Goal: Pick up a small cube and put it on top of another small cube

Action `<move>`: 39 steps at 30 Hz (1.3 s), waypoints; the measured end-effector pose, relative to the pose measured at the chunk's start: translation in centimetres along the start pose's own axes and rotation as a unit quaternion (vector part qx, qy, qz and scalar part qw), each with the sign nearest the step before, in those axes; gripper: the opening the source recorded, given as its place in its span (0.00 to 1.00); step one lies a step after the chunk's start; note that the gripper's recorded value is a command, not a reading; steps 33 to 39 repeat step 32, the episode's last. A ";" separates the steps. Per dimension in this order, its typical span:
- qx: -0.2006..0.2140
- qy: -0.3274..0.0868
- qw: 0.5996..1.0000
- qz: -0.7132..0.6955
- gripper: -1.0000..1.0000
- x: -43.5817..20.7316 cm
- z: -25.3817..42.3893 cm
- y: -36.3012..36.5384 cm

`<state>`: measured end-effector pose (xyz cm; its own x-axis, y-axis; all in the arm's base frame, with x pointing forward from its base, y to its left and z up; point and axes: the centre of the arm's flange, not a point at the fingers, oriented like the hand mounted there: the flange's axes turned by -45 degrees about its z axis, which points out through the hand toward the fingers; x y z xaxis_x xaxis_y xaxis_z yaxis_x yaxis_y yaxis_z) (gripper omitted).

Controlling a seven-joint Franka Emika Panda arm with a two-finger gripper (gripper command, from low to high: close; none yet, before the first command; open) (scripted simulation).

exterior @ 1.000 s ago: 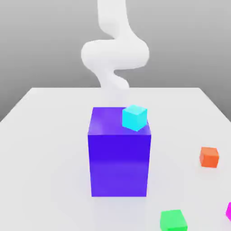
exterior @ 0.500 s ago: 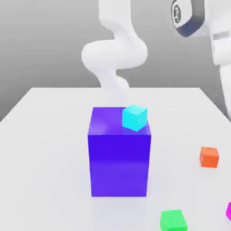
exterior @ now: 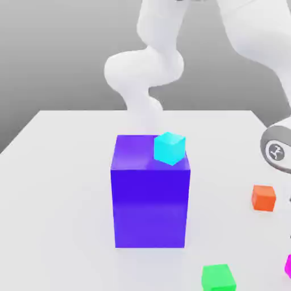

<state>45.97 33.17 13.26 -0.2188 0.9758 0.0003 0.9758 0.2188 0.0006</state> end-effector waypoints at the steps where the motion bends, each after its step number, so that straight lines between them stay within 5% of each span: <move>1: 0.000 0.000 1.000 0.000 0.00 0.0 0.0 0.0; 11: 0.001 -0.001 1.000 0.004 0.00 -0.3 -5.2 0.0; 17: 0.000 -0.003 0.979 0.206 0.00 -15.2 -10.0 0.0; 21: 0.001 0.000 0.967 0.255 0.00 -18.7 -6.1 -0.6; 22: 0.001 0.000 0.966 0.257 1.00 -18.8 -5.1 -0.7; 39: 0.000 0.000 0.966 0.259 1.00 -18.9 -8.8 -0.6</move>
